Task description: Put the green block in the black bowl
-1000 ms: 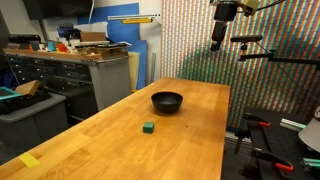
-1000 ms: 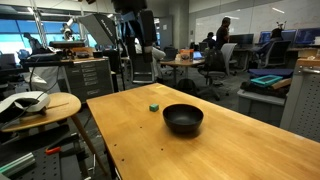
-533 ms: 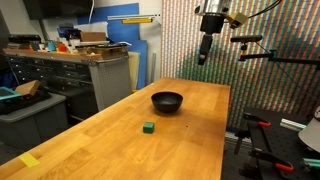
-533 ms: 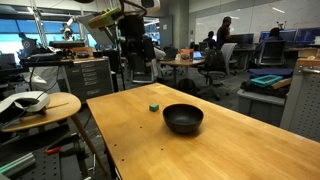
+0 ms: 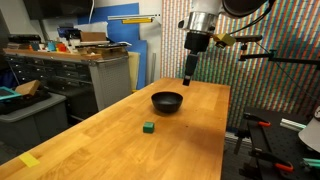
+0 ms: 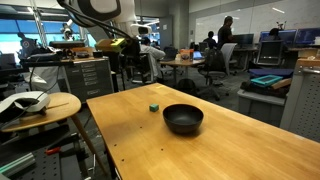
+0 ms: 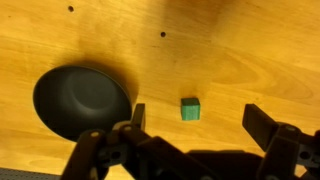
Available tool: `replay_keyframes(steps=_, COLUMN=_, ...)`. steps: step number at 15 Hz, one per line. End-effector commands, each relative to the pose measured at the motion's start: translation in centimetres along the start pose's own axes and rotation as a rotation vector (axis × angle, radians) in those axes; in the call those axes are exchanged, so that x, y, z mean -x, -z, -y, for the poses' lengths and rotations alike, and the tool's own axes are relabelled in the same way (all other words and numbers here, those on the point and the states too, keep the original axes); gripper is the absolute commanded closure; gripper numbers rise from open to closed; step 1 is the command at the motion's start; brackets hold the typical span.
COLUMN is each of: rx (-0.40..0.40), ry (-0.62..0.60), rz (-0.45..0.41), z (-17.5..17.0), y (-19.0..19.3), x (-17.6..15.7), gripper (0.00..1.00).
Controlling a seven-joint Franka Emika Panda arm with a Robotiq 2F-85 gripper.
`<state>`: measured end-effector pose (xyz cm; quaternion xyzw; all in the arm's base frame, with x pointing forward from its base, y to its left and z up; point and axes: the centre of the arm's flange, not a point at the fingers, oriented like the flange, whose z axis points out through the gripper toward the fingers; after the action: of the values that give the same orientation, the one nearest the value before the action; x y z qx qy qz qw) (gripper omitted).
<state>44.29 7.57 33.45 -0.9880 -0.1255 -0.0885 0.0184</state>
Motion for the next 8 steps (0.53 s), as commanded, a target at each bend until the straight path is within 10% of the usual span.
replay_keyframes(steps=1, rx=-0.03, ry=0.046, rz=-0.05, z=1.6, y=-2.8, x=-3.1, gripper=0.0)
replay_keyframes(steps=8, rx=-0.07, ry=0.155, rz=-0.026, z=2.3, y=-7.3, x=-6.1, gripper=0.0)
